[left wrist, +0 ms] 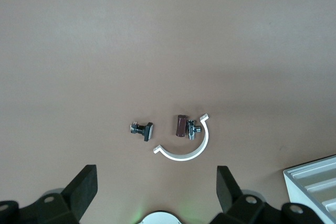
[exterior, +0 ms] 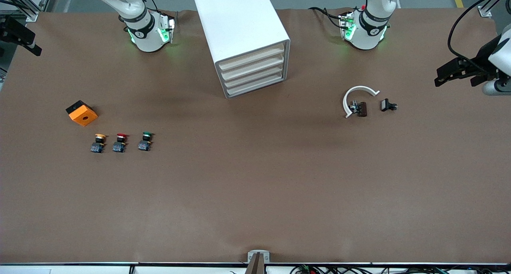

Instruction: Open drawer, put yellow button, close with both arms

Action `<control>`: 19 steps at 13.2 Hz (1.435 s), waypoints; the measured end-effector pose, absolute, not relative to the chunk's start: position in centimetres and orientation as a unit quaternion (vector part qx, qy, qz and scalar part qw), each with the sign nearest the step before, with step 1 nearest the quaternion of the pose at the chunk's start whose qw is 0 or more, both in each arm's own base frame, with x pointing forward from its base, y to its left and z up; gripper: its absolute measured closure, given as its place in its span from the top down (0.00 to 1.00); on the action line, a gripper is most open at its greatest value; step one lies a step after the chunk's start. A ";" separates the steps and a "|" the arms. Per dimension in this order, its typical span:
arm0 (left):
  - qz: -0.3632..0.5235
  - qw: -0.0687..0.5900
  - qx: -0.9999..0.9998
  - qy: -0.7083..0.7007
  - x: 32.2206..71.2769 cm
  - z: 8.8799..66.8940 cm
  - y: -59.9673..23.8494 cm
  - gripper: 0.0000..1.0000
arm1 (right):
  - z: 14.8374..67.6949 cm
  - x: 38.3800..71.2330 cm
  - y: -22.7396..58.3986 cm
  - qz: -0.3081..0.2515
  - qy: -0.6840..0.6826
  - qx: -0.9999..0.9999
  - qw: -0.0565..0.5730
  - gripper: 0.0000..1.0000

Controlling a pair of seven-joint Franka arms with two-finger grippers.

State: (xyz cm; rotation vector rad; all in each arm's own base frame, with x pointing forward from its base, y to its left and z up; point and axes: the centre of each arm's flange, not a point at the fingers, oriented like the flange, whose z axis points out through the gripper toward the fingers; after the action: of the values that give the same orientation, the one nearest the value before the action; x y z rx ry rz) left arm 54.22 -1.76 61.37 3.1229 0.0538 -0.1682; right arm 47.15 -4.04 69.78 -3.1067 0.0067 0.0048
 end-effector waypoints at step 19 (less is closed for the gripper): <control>-0.177 -0.063 0.940 0.285 59.1 38.1 -15.6 1.00 | 69.8 47.2 -4.0 0.001 0.002 -1.000 0.017 1.00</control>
State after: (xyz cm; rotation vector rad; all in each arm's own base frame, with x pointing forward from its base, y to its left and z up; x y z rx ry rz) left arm 59.07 -15.56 38.11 3.0775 0.9318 -0.5793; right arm 47.15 -4.04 69.82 -3.1068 0.0067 0.0028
